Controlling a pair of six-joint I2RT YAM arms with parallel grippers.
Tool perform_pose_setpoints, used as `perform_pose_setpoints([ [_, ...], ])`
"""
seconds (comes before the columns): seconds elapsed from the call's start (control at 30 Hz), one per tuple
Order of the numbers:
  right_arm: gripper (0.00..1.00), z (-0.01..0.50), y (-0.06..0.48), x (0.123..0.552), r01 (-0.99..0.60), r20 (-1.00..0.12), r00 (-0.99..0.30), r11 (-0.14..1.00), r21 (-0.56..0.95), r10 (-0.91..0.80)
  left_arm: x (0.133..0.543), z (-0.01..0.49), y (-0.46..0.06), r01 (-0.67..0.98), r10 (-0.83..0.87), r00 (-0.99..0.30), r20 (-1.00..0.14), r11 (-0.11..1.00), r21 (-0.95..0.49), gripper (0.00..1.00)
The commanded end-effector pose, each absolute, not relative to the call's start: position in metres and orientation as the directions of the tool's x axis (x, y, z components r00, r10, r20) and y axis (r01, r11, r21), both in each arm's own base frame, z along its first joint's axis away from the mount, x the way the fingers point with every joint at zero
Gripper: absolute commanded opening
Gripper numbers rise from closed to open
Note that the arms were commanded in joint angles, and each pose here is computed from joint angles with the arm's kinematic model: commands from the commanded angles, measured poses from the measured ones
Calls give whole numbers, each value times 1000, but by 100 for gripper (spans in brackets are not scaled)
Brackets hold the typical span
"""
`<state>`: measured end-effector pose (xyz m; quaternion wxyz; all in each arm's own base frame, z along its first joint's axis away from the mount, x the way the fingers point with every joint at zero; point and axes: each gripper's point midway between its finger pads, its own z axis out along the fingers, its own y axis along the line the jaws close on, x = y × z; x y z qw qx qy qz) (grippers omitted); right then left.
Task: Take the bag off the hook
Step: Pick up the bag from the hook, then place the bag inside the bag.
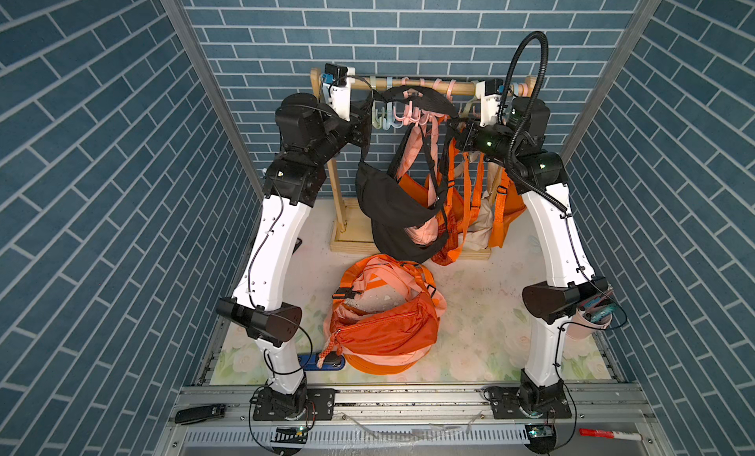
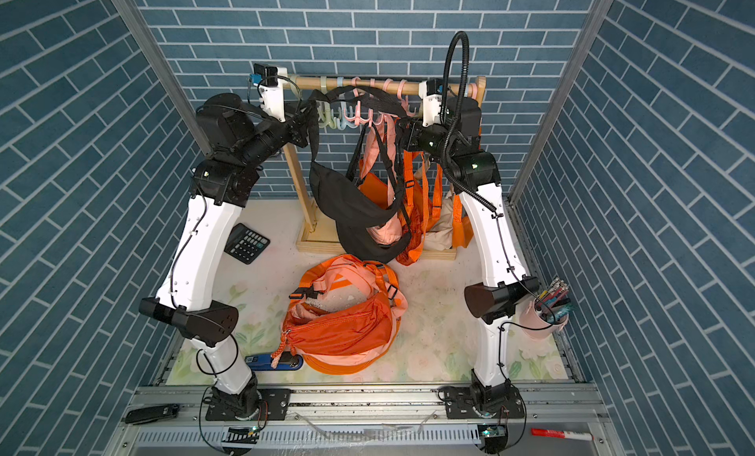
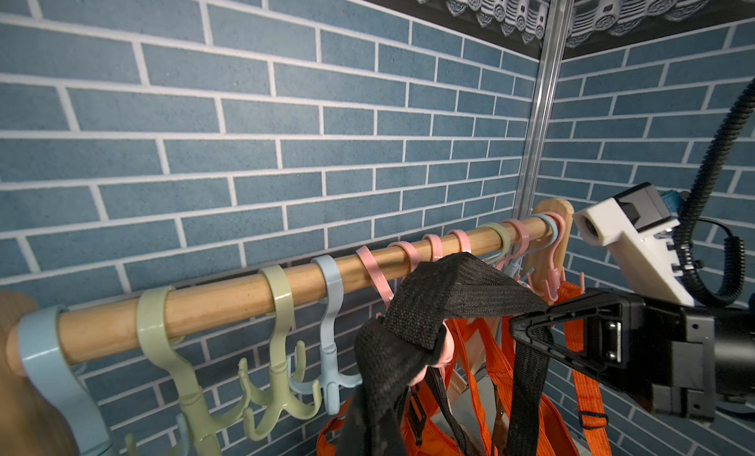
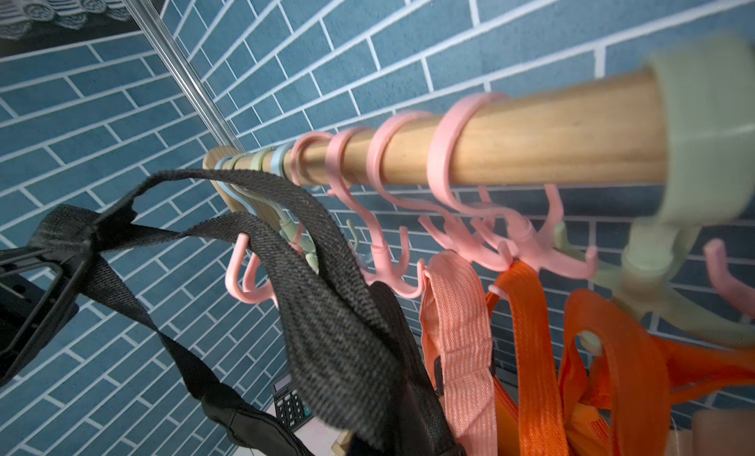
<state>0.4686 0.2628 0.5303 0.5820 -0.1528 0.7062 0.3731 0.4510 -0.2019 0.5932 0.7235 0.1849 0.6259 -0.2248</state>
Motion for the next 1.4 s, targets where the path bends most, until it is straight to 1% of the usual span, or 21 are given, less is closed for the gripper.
perform_pose_setpoints([
  [0.0,0,559,267,466,-696,-936,-208,630,345,282,445,613,-196,541,-102,188,-977,841,16,0],
  [0.23,0,551,276,480,-710,-931,-216,606,357,295,469,604,-188,524,-125,174,-977,852,-16,0],
  [0.5,0,535,283,496,-707,-925,-233,601,373,300,490,593,-195,530,-134,165,-977,847,-27,0],
  [0.67,0,533,283,501,-699,-926,-227,611,371,303,496,590,-194,526,-139,159,-977,850,-35,0],
  [0.8,0,539,280,493,-704,-934,-214,617,350,286,481,603,-192,542,-146,178,-973,840,-27,0],
  [1.07,0,568,266,453,-725,-946,-170,616,309,275,424,643,-186,574,-157,240,-958,819,9,0],
  [1.37,0,587,244,393,-731,-961,-129,632,258,242,360,649,-196,598,-93,246,-965,798,76,0],
])
